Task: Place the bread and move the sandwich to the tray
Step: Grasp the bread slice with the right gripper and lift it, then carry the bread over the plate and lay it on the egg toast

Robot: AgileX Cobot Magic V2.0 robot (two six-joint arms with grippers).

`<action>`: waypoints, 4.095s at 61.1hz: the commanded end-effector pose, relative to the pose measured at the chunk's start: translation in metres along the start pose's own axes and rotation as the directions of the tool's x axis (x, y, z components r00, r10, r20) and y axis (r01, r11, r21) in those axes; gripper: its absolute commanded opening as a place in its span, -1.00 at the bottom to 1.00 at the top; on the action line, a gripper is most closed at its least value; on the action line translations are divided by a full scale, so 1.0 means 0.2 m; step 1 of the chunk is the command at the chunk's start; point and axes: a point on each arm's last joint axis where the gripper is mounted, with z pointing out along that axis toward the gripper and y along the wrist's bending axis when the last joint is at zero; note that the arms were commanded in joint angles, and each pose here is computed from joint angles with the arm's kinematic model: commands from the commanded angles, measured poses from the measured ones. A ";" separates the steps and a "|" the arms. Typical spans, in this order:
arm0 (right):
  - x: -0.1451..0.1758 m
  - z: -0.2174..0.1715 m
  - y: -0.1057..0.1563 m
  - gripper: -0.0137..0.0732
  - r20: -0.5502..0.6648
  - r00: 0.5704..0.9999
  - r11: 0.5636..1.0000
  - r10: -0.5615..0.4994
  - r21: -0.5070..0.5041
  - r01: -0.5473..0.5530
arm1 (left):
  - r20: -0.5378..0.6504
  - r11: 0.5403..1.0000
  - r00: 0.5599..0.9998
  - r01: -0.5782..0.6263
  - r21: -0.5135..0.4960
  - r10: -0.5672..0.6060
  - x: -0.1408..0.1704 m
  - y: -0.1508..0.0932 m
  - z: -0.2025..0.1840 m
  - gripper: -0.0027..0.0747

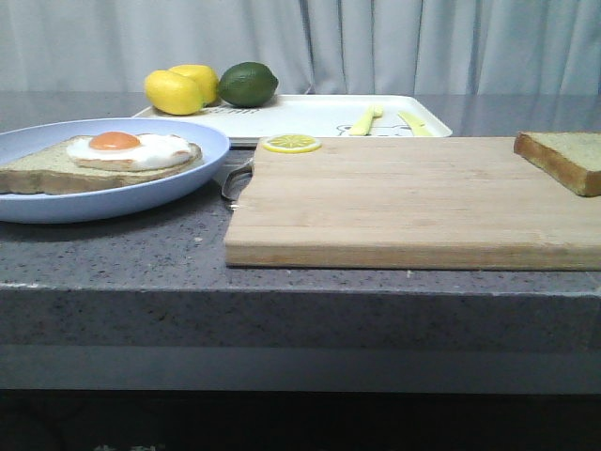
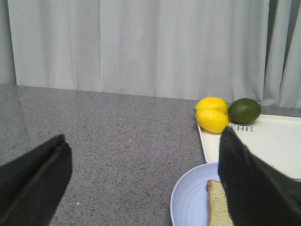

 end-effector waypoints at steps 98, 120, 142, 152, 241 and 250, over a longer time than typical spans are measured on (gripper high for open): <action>-0.11 0.85 -0.56 -0.77 -0.504 0.786 0.933 0.359 0.183 -0.310 | 0.011 0.991 0.998 0.065 0.117 -0.067 -0.08 -0.07 -0.01 0.67; -0.41 0.59 -0.38 -0.83 -0.315 0.886 0.938 0.339 0.048 -0.342 | 0.014 0.991 0.998 0.065 0.117 -0.067 -0.08 -0.07 -0.01 0.67; -0.52 0.57 0.04 -0.82 -0.336 0.813 0.756 0.475 -0.318 -0.573 | 0.014 0.991 0.998 0.065 0.117 -0.067 -0.08 -0.07 -0.01 0.67; -0.44 0.72 0.37 -0.82 -0.454 0.742 0.627 0.493 -0.407 -0.665 | 0.014 0.991 0.998 0.065 0.117 -0.067 -0.08 -0.07 -0.01 0.67; -0.33 1.05 0.82 -0.28 -0.506 0.856 0.716 0.103 -0.559 -0.417 | 0.014 0.991 0.998 0.065 0.117 -0.067 -0.08 -0.07 -0.01 0.67; -0.41 0.91 0.68 -0.83 -0.452 0.890 0.781 -0.059 -0.576 -0.241 | 0.009 0.991 0.998 0.065 0.116 -0.066 -0.07 -0.07 -0.01 0.67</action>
